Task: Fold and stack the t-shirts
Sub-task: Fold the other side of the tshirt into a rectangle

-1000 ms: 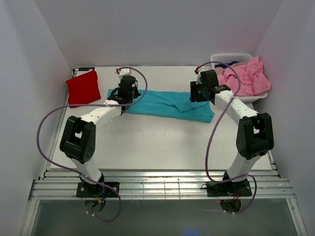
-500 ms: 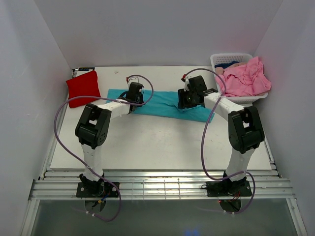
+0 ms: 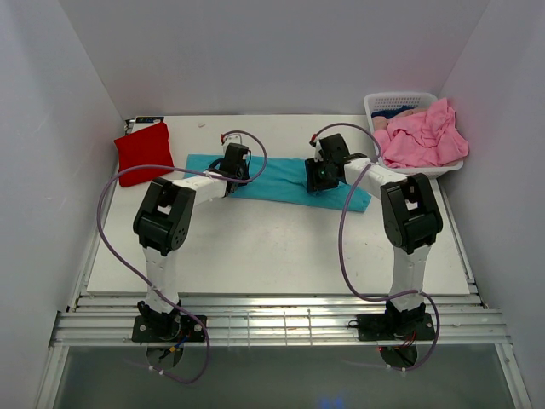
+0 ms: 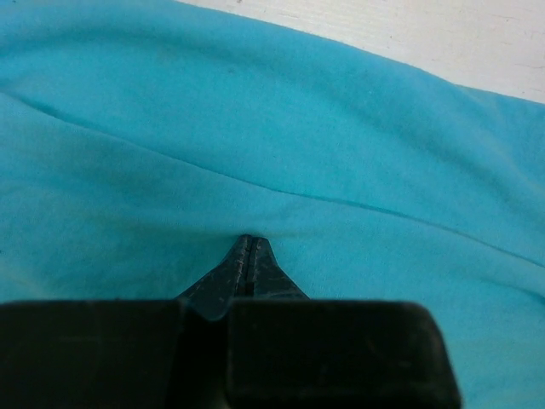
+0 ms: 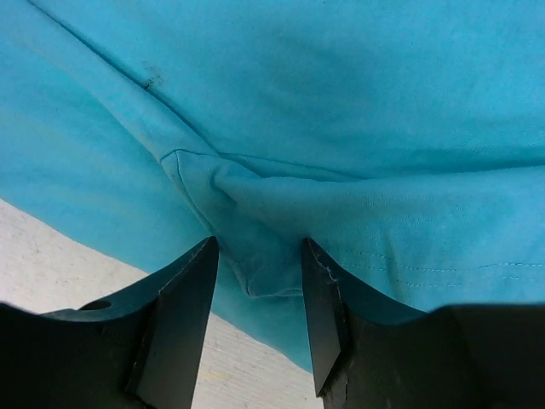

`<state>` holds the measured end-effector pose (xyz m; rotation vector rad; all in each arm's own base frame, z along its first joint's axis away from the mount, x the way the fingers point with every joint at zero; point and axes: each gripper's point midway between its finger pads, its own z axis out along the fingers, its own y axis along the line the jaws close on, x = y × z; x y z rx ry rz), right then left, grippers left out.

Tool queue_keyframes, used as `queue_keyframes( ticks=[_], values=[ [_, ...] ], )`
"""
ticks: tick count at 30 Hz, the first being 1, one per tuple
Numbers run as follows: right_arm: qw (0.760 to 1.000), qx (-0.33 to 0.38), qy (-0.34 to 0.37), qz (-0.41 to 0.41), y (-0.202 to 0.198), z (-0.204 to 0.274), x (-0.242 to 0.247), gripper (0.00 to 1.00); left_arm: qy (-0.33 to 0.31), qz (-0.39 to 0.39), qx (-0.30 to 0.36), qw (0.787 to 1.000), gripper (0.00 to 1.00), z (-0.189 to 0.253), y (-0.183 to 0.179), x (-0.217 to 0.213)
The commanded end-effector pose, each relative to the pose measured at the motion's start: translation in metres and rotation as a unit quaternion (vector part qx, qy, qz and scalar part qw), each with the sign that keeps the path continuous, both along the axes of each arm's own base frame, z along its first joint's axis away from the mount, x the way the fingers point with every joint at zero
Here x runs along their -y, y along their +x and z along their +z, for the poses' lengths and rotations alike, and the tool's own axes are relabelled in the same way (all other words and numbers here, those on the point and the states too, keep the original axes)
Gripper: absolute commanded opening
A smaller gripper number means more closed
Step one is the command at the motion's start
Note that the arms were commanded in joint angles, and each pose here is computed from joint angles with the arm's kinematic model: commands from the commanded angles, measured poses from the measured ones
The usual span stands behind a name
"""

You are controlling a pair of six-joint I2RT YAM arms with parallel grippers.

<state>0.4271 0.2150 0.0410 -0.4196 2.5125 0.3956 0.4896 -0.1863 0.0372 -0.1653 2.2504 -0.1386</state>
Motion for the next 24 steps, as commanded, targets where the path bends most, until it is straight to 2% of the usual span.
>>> queue_keyframes(
  ticks=[1,6,9,10,13,18,24],
  values=[
    [1.000,0.026,-0.013,0.000,0.007,0.019,0.000,0.50,-0.001,0.005,0.024,1.000,0.00,0.018,0.009,-0.001],
    [0.999,0.030,-0.030,-0.004,-0.001,0.019,0.008,0.49,0.001,0.006,0.024,1.000,0.00,0.018,0.009,-0.001],
    [0.999,0.030,-0.031,-0.003,-0.002,0.019,0.007,0.37,0.002,0.007,0.021,1.000,0.00,0.014,0.009,-0.001],
    [0.999,0.028,-0.032,-0.003,-0.002,0.018,0.007,0.25,0.004,0.007,0.020,1.000,0.00,0.013,0.009,-0.002],
    [0.999,0.026,-0.033,-0.001,0.000,0.015,0.006,0.08,0.013,0.015,0.012,1.000,0.00,0.006,0.006,-0.006],
    [0.998,0.054,-0.043,-0.012,0.018,0.032,0.005,0.08,0.018,0.039,-0.007,0.999,0.00,-0.005,-0.007,-0.017],
    [0.993,0.099,-0.061,-0.025,0.063,0.055,0.000,0.12,0.001,0.047,-0.034,0.998,0.00,-0.021,-0.031,-0.020]
  ],
)
